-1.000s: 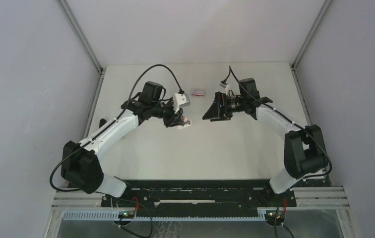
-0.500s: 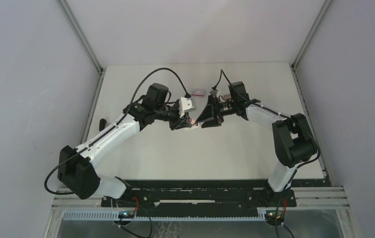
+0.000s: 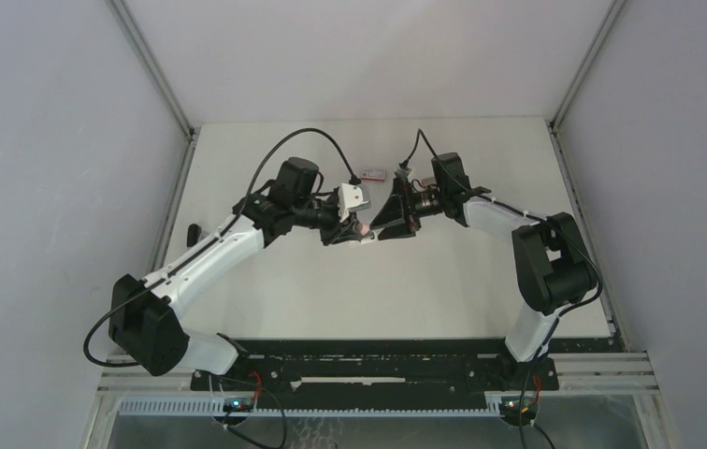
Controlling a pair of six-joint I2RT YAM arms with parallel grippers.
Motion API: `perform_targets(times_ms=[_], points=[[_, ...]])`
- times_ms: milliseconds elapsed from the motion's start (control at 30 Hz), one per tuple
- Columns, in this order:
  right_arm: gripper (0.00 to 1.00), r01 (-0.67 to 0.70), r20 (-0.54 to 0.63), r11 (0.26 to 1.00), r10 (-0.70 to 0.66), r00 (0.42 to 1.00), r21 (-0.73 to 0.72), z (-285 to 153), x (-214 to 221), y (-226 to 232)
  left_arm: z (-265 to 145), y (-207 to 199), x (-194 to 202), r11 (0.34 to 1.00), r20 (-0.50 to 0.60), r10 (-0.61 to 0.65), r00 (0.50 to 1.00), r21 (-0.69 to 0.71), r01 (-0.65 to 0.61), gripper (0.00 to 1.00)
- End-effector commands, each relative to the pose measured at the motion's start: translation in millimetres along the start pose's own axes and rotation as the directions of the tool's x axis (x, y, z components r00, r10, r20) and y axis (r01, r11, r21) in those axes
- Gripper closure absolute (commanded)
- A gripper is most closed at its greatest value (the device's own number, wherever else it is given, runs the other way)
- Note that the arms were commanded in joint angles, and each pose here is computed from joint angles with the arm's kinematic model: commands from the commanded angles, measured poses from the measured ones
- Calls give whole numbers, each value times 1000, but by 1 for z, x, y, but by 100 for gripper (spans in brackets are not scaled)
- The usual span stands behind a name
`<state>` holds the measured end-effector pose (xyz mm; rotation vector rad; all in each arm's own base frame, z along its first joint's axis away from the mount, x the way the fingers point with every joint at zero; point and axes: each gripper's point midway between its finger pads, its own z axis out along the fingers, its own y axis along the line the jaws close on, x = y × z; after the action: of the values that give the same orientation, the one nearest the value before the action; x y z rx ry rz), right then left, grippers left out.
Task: Unload the staples from the stapler
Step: Unload the staple at the center of the board.
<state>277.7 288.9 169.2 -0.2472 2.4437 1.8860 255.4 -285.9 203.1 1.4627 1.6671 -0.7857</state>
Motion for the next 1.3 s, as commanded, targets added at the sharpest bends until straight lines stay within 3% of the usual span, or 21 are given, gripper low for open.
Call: perform_targets(times_ms=[0, 600, 1267], points=[[31, 34, 19, 999, -33, 999, -25, -4, -5, 9, 1, 0, -9, 999, 36, 34, 999, -10, -34, 100], [39, 30, -60, 998, -33, 998, -53, 14, 12, 11, 4, 2, -6, 999, 26, 30, 999, -13, -29, 100], [64, 30, -69, 997, -35, 997, -68, 15, 13, 14, 12, -5, 0, 999, 10, 22, 1000, 23, -22, 100]])
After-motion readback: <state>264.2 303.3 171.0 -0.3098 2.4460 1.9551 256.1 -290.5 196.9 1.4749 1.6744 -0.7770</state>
